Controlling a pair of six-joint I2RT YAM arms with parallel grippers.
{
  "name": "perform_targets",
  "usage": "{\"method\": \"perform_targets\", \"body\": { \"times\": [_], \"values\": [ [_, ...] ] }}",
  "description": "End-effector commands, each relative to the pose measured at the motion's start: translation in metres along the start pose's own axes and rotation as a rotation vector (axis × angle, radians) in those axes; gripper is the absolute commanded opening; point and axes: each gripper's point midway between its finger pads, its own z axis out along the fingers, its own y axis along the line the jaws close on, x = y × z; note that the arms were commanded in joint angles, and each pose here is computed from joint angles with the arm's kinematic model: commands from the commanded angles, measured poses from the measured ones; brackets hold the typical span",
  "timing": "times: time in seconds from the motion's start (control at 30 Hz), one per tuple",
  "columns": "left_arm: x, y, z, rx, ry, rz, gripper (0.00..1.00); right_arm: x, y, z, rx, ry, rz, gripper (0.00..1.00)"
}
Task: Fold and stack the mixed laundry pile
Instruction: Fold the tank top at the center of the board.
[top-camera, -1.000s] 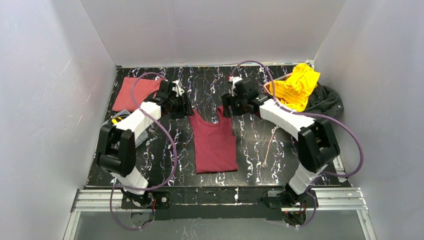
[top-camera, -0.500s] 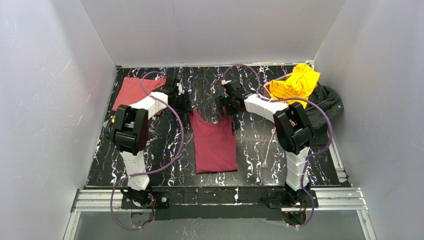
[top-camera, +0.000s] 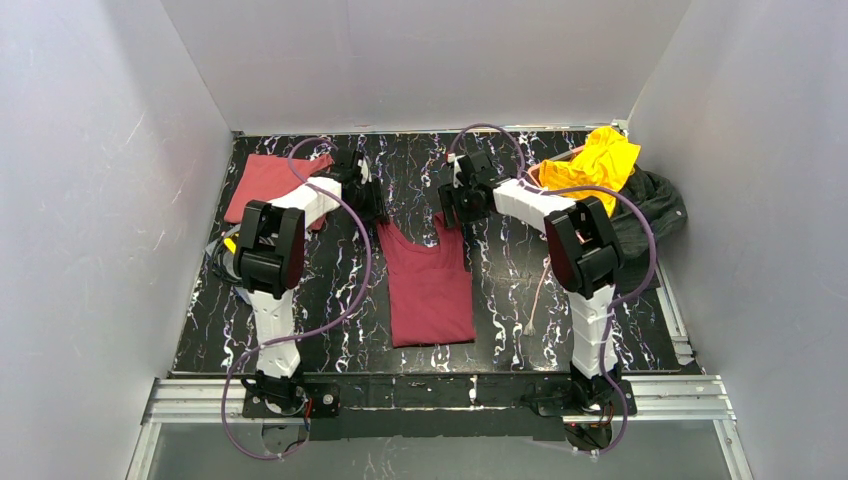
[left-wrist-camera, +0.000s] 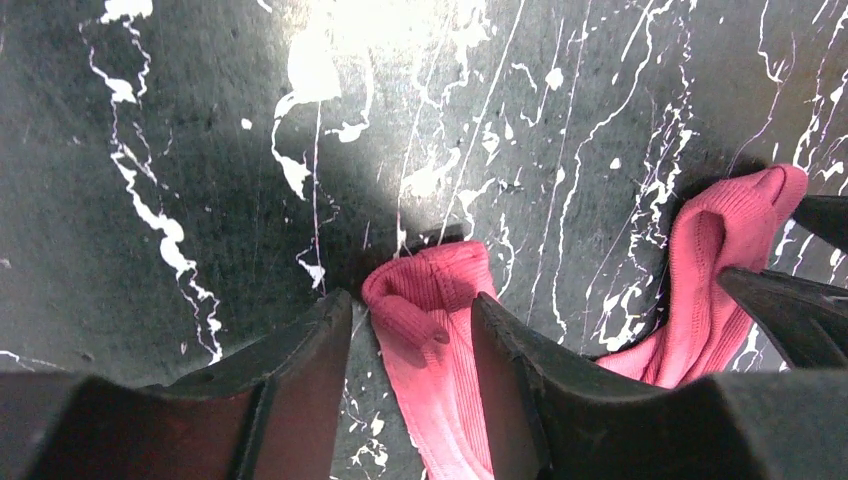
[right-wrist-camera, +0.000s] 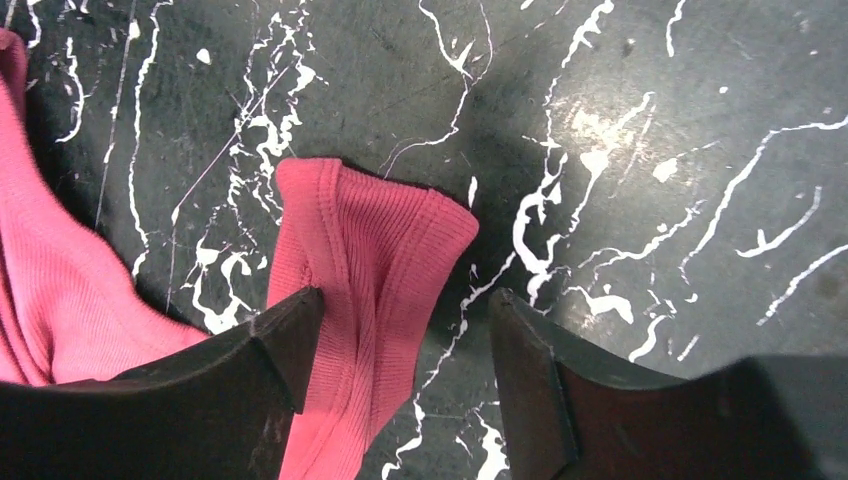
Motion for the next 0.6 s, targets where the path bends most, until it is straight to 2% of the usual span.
{"method": "perform_targets", "body": {
  "times": [0.0, 0.17, 0.3, 0.47, 0.57],
  "values": [
    [-0.009, 0.004, 0.003, -0.023, 0.004, 0.032, 0.44, -0.015, 0.007, 0.006, -0.038, -0.018, -0.031, 0.66],
    [-0.009, 0.003, 0.009, -0.012, 0.018, 0.034, 0.37, -0.013, 0.006, 0.012, -0.036, -0.005, -0.029, 0.54],
    [-0.009, -0.001, 0.01, 0.013, 0.022, 0.033, 0.22, -0.012, 0.005, 0.015, -0.035, -0.004, -0.028, 0.41],
    [-0.011, -0.011, 0.01, 0.046, 0.018, 0.025, 0.02, -0.023, 0.001, 0.008, -0.003, -0.041, -0.008, 0.16],
    [-0.016, -0.02, 0.005, 0.056, 0.0, 0.033, 0.0, -0.03, -0.006, -0.001, 0.037, -0.071, 0.016, 0.04]
  ]
}}
